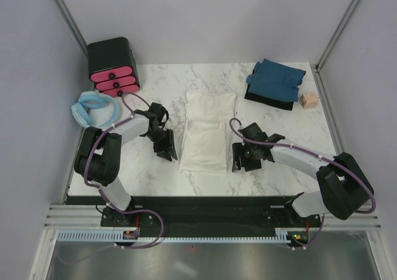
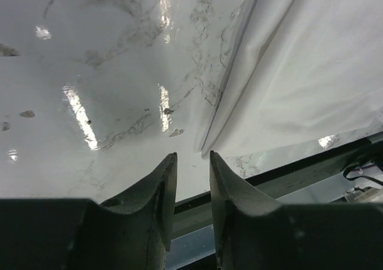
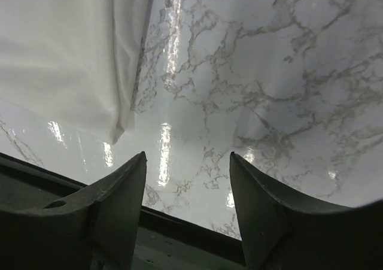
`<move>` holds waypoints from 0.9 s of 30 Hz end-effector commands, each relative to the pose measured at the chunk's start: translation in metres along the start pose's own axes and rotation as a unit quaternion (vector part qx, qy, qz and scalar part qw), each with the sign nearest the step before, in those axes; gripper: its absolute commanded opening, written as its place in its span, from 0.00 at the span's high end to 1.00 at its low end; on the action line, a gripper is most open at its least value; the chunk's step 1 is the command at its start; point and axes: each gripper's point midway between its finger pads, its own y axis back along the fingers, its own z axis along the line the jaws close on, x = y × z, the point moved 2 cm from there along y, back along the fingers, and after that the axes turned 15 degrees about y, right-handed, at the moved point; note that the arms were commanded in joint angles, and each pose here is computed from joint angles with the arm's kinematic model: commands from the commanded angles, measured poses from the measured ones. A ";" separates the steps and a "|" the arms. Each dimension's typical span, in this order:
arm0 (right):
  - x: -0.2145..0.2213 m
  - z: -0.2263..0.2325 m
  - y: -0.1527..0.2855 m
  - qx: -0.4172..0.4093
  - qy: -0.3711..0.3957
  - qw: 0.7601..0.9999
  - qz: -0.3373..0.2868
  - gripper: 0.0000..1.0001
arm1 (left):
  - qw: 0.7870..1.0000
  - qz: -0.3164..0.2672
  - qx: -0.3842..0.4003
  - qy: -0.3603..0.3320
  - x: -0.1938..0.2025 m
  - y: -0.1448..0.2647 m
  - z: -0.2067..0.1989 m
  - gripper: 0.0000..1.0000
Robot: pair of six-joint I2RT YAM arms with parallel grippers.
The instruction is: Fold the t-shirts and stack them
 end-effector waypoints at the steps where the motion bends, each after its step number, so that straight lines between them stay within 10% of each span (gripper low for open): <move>1: -0.019 0.021 -0.006 -0.063 0.006 0.997 -0.040 0.35 | 0.998 0.020 0.057 -0.021 0.002 -0.003 -0.017 0.63; 27: -0.011 0.039 -0.068 -0.142 -0.015 0.990 0.008 0.36 | 0.994 0.104 0.039 0.002 0.022 -0.050 0.009 0.62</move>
